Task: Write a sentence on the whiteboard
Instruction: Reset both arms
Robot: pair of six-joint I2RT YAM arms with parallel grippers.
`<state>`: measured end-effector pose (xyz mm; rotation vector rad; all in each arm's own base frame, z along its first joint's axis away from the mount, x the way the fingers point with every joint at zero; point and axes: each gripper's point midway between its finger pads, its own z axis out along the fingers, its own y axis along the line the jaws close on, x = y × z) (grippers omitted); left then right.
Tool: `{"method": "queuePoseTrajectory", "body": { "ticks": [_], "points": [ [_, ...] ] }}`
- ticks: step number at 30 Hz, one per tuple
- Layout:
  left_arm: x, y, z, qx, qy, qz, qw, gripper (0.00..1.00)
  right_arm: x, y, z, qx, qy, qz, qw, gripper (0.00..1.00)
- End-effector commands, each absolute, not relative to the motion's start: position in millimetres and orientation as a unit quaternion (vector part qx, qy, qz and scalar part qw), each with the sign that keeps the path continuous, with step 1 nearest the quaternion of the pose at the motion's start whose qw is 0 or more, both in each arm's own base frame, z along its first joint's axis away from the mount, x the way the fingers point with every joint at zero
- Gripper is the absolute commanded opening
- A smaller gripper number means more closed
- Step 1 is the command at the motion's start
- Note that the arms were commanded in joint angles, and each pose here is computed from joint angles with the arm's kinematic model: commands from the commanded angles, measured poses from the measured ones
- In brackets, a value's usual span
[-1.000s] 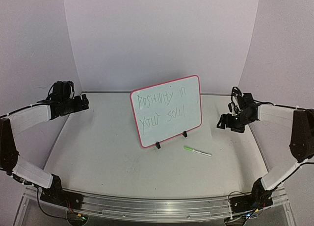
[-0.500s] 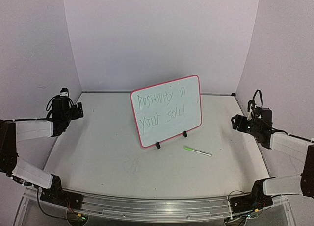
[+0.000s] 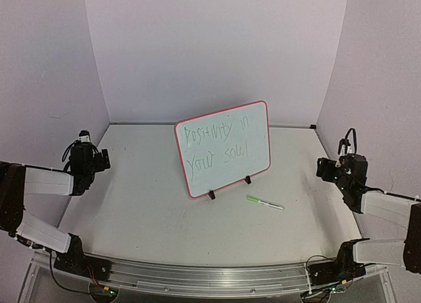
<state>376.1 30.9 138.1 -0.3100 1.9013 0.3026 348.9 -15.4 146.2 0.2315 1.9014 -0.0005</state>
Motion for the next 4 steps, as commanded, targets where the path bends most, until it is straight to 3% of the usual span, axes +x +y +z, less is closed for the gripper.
{"method": "queuePoseTrajectory", "body": {
  "ticks": [1,4],
  "points": [
    [381.6,33.9,154.9,-0.143,0.784,0.134,0.589,0.99,348.6,-19.1,158.9,0.101,0.794,-0.009,0.599,0.84],
    [382.3,33.6,155.5,-0.143,0.783,0.133,0.590,0.99,347.8,-18.7,159.6,0.101,0.793,-0.007,0.601,0.84]
  ]
}}
